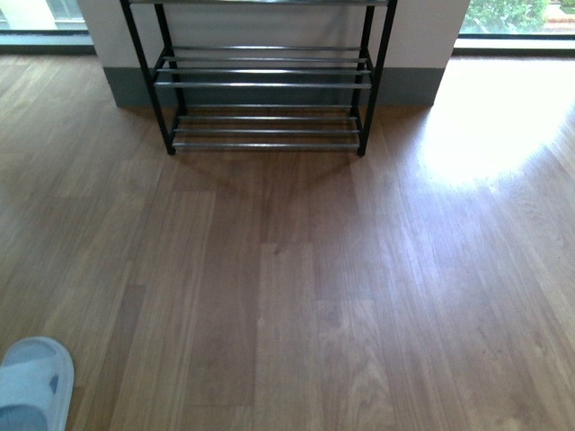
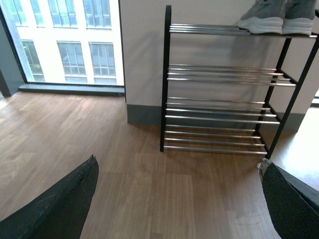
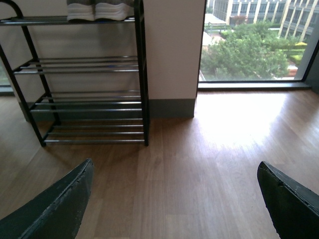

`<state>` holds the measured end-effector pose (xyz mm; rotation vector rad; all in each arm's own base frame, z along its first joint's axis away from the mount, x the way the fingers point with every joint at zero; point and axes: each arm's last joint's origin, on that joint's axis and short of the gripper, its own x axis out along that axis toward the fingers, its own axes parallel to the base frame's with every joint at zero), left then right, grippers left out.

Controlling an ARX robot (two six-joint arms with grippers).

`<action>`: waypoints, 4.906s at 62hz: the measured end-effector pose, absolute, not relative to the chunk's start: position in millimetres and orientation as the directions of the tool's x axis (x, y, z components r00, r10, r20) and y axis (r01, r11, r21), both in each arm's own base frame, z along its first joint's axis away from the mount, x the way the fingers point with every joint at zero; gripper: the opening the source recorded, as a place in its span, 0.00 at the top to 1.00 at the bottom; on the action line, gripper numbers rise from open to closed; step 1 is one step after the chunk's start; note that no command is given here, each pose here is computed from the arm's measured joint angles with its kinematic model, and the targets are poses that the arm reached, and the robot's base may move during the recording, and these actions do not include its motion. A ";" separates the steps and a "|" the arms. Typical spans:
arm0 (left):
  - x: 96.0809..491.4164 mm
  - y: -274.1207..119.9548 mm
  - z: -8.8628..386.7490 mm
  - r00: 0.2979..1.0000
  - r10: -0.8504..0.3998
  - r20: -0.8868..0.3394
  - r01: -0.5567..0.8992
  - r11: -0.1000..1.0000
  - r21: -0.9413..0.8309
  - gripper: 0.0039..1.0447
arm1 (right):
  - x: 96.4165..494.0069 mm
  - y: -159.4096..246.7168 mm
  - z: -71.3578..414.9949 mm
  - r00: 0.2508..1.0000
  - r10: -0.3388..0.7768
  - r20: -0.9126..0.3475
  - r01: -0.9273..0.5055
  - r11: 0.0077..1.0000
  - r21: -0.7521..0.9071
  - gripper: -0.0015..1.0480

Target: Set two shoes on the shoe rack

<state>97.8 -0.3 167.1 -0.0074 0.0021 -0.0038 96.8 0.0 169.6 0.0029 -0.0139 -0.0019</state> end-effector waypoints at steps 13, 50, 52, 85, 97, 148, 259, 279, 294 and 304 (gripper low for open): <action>97.8 -0.3 167.1 1.000 -0.003 -0.002 0.003 1.000 -0.007 0.09 | 96.8 0.1 169.6 1.000 0.001 0.014 -0.001 1.000 0.003 0.09; 97.8 -0.3 167.1 1.000 -0.003 -0.002 0.003 1.000 -0.008 0.09 | 96.8 0.1 169.5 1.000 0.002 0.014 -0.002 1.000 0.003 0.09; 97.8 -0.3 167.1 1.000 -0.003 -0.002 0.003 1.000 -0.008 0.09 | 96.8 0.1 169.6 1.000 0.001 0.014 -0.001 1.000 0.003 0.09; 97.8 -0.3 167.1 1.000 -0.003 -0.002 0.003 1.000 -0.007 0.09 | 96.8 0.1 169.4 1.000 -0.001 0.012 0.001 1.000 0.003 0.09; 97.8 -0.1 167.1 1.000 0.001 -0.002 -0.001 1.000 -0.007 0.09 | 96.8 0.2 169.5 1.000 0.005 0.013 -0.005 1.000 0.003 0.09; 97.8 -0.2 167.1 1.000 -0.002 -0.002 0.002 1.000 -0.007 0.09 | 96.7 0.1 169.6 1.000 0.001 0.015 -0.001 1.000 0.003 0.09; 97.8 -0.2 167.1 1.000 -0.003 -0.002 0.003 1.000 -0.007 0.09 | 96.7 -0.1 169.6 1.000 -0.003 0.015 0.003 1.000 0.003 0.09; 98.0 0.1 166.1 0.996 0.068 -0.061 -0.072 0.996 -0.059 0.09 | 96.7 -0.1 169.5 1.000 -0.002 0.014 0.002 1.000 0.003 0.09; 139.4 -21.3 161.2 0.851 0.053 -0.522 -0.258 0.909 -0.328 0.09 | 96.7 0.0 169.5 1.000 0.000 0.014 0.000 1.000 0.003 0.09; 173.9 -32.5 147.1 0.720 -0.063 -0.691 -0.184 0.943 -0.278 0.09 | 96.7 0.0 169.5 1.000 0.000 0.014 0.000 1.000 0.003 0.09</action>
